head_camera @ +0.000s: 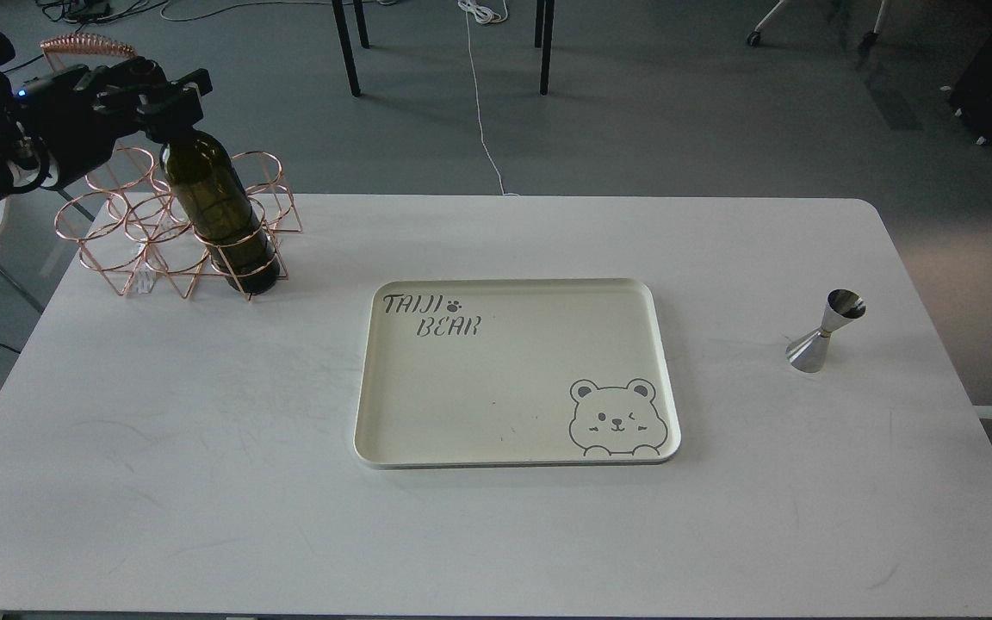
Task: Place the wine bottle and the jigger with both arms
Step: 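Release the bottle and withdraw the left gripper away from the rack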
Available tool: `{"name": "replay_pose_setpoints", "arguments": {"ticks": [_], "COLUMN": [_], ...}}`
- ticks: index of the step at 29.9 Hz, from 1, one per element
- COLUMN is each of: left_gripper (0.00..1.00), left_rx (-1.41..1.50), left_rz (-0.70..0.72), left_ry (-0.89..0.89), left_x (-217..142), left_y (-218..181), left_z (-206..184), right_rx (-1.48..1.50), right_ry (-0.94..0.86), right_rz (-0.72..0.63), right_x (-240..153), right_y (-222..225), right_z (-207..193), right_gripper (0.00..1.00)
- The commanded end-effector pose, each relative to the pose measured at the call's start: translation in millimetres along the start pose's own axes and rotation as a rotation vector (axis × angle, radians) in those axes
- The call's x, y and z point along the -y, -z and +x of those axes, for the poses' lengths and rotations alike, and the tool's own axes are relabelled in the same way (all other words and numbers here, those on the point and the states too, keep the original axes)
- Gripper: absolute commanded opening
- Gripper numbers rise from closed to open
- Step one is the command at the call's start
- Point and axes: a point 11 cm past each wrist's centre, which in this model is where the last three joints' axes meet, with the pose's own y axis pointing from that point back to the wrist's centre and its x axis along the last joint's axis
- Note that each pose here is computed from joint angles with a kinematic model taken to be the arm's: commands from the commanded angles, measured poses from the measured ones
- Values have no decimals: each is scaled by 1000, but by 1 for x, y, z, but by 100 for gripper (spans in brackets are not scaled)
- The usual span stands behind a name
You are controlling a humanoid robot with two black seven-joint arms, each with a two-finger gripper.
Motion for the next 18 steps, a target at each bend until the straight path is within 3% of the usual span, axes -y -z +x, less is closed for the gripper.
{"name": "replay_pose_setpoints", "arguments": {"ticks": [1, 11, 18], "left_gripper": [98, 98, 98], "left_rx": [-212, -932, -1393], "left_rz": [-11, 11, -75], "left_ry": [-112, -411, -439], "left_x": [-3, -63, -77], "left_y": [2, 65, 90], "left_z": [29, 88, 73], "right_rx": [-4, -17, 41], "right_ry": [-9, -36, -59], "right_rz": [3, 1, 29], "right_x": [-2, -4, -4], "right_y": [2, 2, 1], "right_z": [4, 11, 11], "right_gripper": [97, 99, 99]}}
